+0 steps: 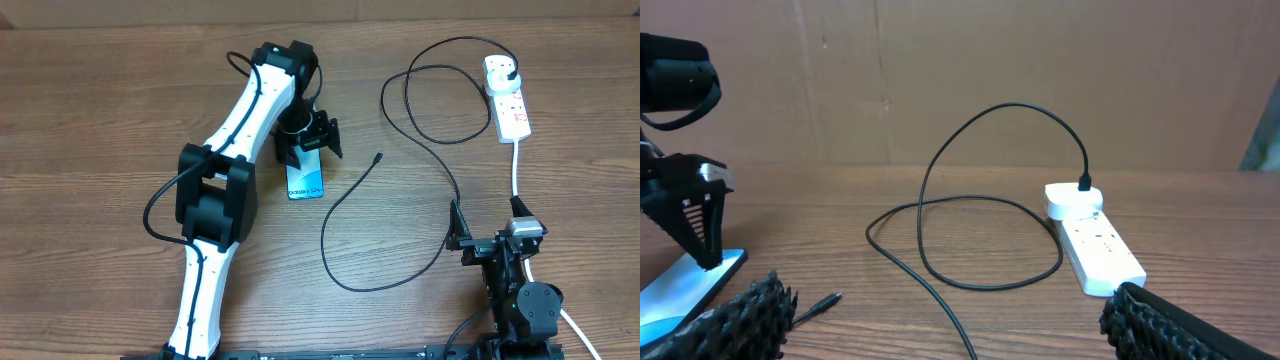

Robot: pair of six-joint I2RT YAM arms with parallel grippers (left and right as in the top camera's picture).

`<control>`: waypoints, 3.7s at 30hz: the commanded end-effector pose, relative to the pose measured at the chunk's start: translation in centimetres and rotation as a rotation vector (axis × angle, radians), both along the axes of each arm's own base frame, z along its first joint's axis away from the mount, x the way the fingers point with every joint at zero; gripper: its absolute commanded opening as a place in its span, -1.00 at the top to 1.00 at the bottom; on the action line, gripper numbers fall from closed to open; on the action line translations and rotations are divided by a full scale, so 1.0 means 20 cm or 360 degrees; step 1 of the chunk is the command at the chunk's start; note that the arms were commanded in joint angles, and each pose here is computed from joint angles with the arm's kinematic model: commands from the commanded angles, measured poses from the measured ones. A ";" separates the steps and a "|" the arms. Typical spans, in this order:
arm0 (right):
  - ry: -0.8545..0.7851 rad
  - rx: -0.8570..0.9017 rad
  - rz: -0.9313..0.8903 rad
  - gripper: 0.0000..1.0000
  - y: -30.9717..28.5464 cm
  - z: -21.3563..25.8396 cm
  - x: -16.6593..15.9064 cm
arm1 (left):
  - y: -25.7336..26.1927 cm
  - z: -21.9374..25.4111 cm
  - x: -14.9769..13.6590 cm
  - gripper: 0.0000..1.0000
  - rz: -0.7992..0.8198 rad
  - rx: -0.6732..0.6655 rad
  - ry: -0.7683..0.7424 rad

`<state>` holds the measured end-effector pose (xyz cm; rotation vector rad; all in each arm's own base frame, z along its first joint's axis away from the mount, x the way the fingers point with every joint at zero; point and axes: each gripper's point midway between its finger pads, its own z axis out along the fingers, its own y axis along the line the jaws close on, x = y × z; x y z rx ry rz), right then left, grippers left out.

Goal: Plug charger to phone and switch on socket

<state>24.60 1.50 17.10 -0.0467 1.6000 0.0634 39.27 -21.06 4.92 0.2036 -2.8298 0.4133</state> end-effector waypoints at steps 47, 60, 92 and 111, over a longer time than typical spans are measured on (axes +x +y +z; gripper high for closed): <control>-0.0009 0.0005 -0.0008 -1.00 0.00 -0.01 0.00 | 0.19 -0.41 0.00 -0.99 0.0007 0.0630 -0.0204; -0.0009 0.0005 -0.0008 -1.00 0.00 -0.01 0.00 | 0.23 -0.51 -0.12 -1.00 0.0093 0.0699 -0.0097; -0.0009 0.0005 -0.0008 -1.00 0.00 -0.01 0.00 | 0.17 -0.55 -0.05 -1.00 -0.0105 0.0643 -0.0246; -0.0009 0.0005 -0.0008 -1.00 0.00 -0.01 0.00 | 0.19 -0.63 -0.13 -0.99 -0.0103 0.0610 -0.0175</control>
